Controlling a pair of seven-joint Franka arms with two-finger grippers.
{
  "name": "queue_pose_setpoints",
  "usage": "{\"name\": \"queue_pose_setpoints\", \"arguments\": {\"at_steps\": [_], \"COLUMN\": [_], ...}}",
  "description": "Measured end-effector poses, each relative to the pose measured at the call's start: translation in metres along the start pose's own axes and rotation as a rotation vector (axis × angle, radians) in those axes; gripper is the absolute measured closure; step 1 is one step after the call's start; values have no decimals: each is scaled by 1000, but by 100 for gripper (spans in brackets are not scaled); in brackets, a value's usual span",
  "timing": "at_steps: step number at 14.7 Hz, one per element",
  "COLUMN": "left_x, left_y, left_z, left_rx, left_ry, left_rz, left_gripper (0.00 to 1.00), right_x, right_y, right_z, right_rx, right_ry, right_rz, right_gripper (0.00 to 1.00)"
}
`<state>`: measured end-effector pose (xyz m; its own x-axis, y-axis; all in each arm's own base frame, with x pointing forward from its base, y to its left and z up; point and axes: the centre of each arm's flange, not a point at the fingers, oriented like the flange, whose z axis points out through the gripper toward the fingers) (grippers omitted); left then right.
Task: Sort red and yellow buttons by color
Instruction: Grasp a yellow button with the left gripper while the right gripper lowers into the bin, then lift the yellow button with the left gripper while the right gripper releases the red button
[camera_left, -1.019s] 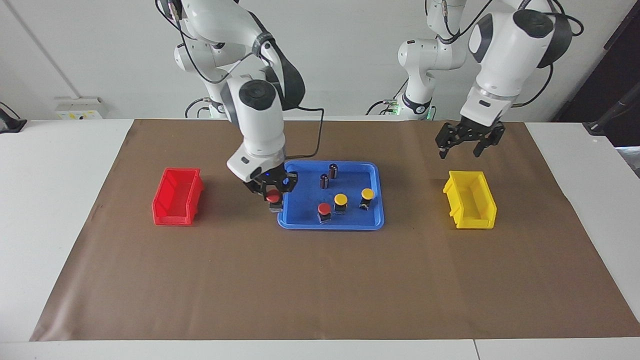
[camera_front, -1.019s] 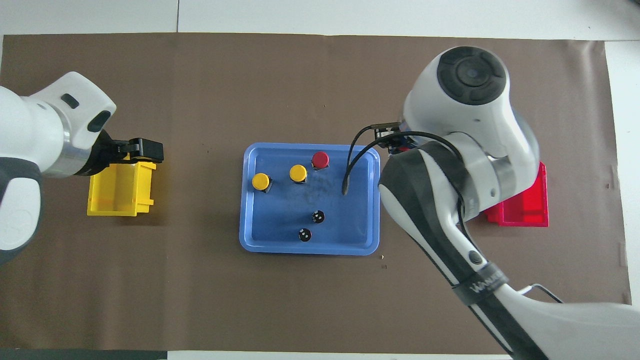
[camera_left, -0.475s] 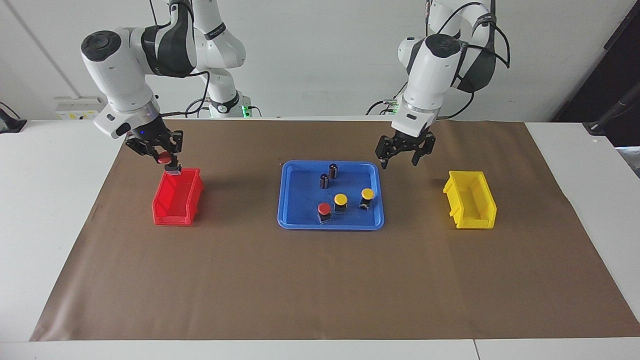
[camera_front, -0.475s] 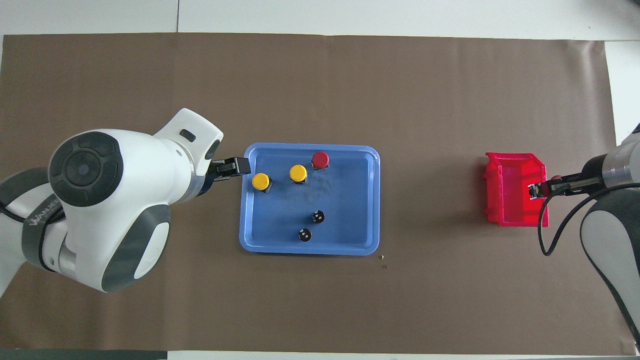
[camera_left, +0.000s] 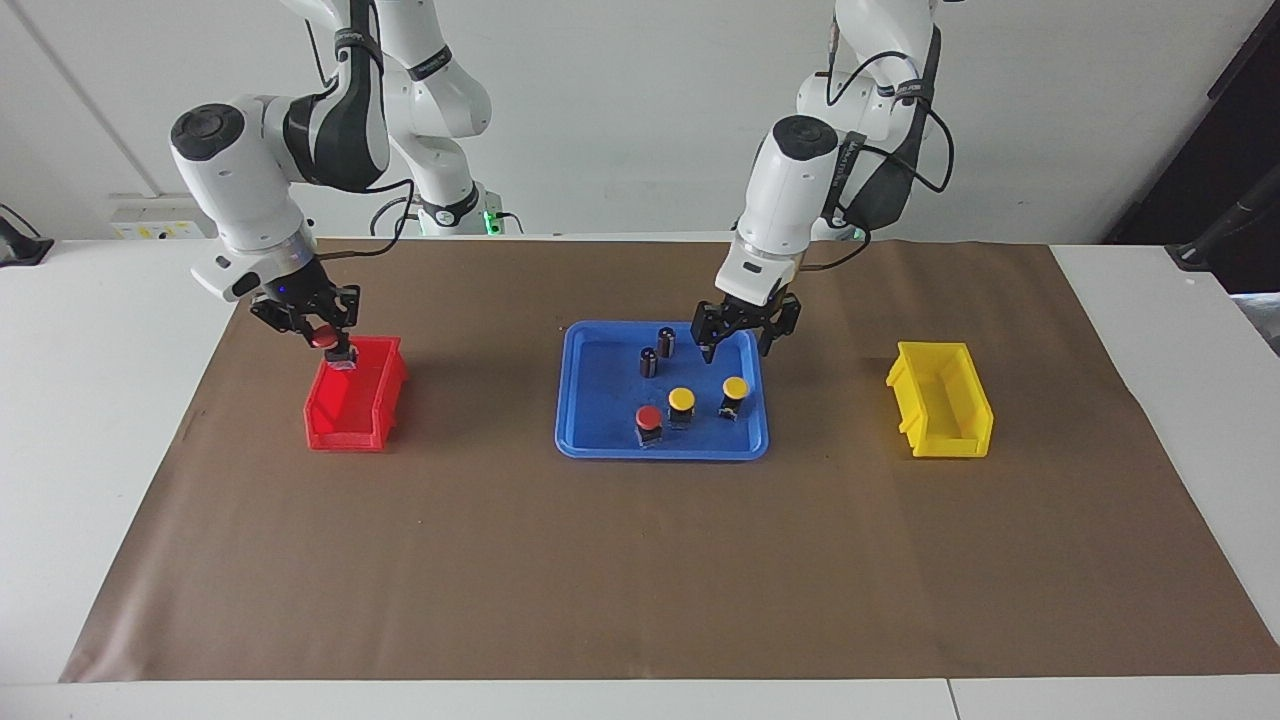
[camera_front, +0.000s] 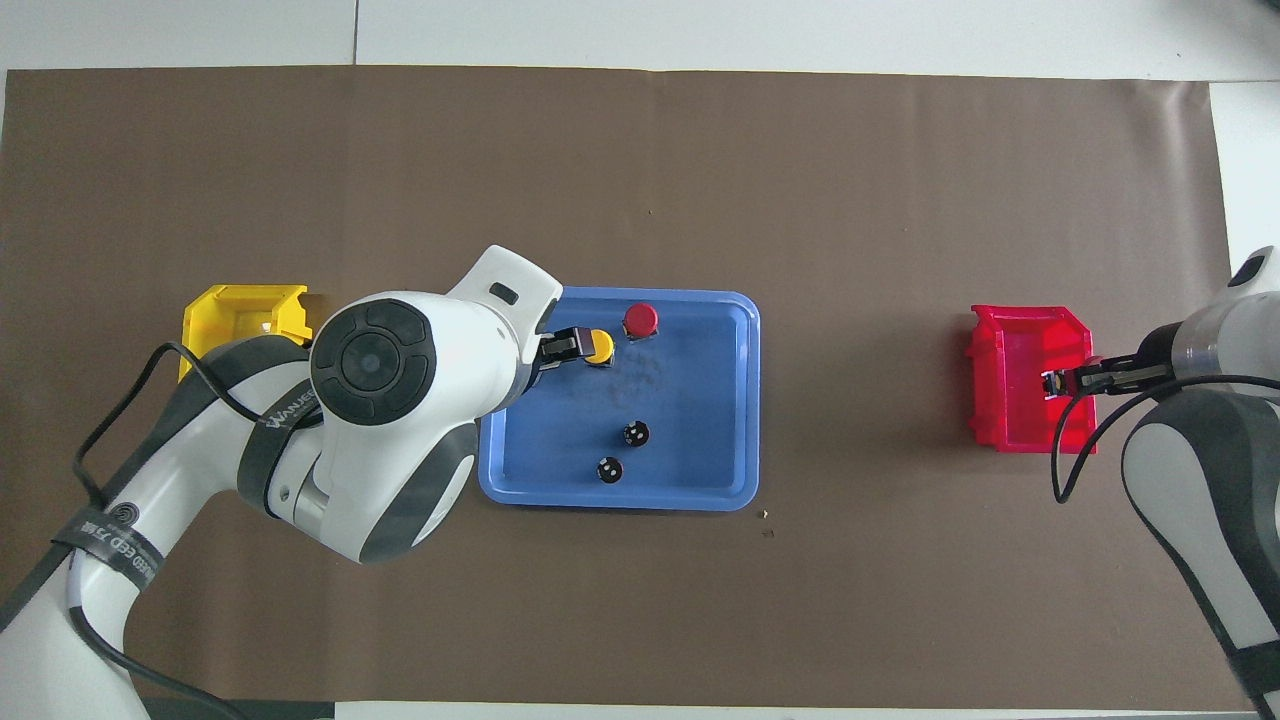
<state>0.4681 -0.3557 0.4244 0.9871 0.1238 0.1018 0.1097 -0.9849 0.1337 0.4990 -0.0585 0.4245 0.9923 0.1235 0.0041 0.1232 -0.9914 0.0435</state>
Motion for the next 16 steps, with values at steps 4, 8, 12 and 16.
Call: {"name": "queue_pose_setpoints", "arguments": {"at_steps": [4, 8, 12, 16], "left_x": [-6, 9, 23, 26], "left_y": [8, -12, -23, -22], "left_z": [14, 17, 21, 47], "left_rx": [39, 100, 90, 82], "left_ry": [-10, 9, 24, 22], "left_rz": [41, 43, 16, 18], "left_gripper": [12, 11, 12, 12], "right_x": [-9, -18, -22, -23], "right_y": [-4, -7, -8, -2], "right_z": [33, 57, 70, 73], "right_rx": [2, 1, 1, 1], "right_ry": [4, 18, 25, 24], "right_rz": [-3, -5, -4, 9], "right_gripper": [59, 59, 59, 53]}}
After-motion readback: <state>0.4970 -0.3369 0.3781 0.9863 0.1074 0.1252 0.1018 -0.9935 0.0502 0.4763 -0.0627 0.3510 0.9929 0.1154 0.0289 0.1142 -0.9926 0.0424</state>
